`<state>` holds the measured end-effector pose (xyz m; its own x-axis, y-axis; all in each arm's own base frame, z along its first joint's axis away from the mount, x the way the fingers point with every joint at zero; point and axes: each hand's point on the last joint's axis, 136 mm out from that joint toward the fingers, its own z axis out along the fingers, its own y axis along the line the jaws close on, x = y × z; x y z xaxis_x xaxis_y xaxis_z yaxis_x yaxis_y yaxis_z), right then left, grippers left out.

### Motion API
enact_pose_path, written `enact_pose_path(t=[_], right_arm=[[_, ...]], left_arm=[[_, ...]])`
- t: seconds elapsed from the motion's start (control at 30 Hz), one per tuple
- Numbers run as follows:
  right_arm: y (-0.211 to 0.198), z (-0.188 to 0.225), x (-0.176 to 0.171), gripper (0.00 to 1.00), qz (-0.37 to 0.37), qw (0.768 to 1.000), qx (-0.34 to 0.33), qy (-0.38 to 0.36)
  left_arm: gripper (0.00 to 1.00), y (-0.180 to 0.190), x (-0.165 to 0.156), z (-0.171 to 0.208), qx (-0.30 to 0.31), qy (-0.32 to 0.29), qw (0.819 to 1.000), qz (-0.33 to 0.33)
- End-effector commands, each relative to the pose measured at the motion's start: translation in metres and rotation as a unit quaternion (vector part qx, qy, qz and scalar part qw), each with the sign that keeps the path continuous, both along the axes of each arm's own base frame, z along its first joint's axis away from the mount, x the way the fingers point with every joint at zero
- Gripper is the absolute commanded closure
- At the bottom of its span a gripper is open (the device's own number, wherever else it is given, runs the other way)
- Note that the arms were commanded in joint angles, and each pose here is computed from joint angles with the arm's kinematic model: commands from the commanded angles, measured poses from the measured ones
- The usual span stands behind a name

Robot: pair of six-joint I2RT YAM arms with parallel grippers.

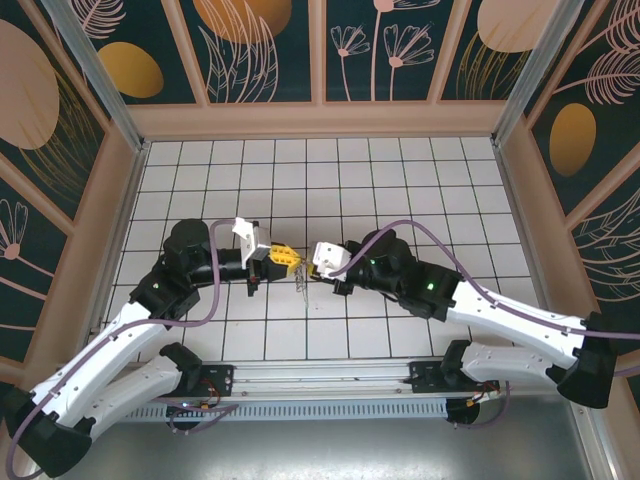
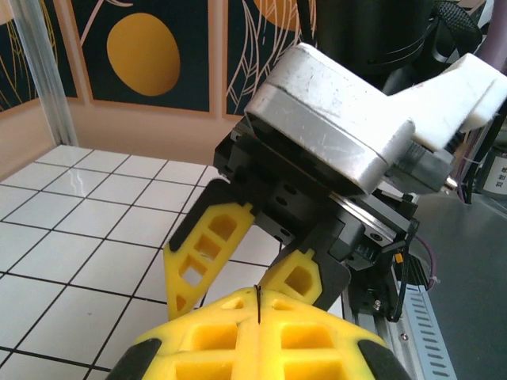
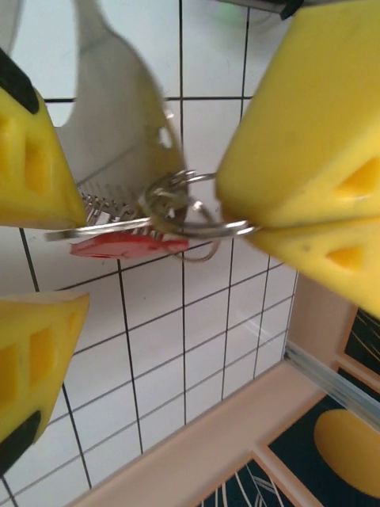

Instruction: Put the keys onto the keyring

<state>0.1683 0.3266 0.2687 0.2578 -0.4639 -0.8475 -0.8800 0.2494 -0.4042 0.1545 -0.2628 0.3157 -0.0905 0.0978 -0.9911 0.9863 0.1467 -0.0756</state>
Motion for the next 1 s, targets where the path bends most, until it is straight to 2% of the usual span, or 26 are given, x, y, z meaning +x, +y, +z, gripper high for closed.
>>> enact_pose_path(t=[0.0,0.17,0.33,0.5,0.67,0.97], right_arm=[[-0.015,0.022,0.009,0.70,-0.045,0.998,0.041,-0.011],[-0.020,0.054,-0.002,0.70,-0.025,0.995,0.093,-0.027],[-0.015,0.073,-0.026,0.70,0.042,0.990,0.133,-0.030],[0.001,0.063,-0.035,0.71,0.086,0.989,0.121,-0.007],[0.011,0.048,-0.029,0.73,0.084,0.992,0.093,0.010],[0.014,0.052,-0.031,0.80,0.092,0.991,0.102,0.003]], left_arm=[[1.00,0.001,-0.005,0.013,-0.019,-0.021,1.000,-0.006],[1.00,0.001,-0.007,0.013,-0.015,-0.021,1.000,-0.009],[1.00,0.002,-0.008,0.015,-0.019,-0.025,0.999,-0.011],[1.00,0.002,-0.008,0.015,-0.023,-0.025,0.999,-0.012],[1.00,0.002,-0.009,0.016,-0.024,-0.025,0.999,-0.014],[1.00,0.000,-0.008,0.014,-0.023,-0.021,0.999,-0.017]])
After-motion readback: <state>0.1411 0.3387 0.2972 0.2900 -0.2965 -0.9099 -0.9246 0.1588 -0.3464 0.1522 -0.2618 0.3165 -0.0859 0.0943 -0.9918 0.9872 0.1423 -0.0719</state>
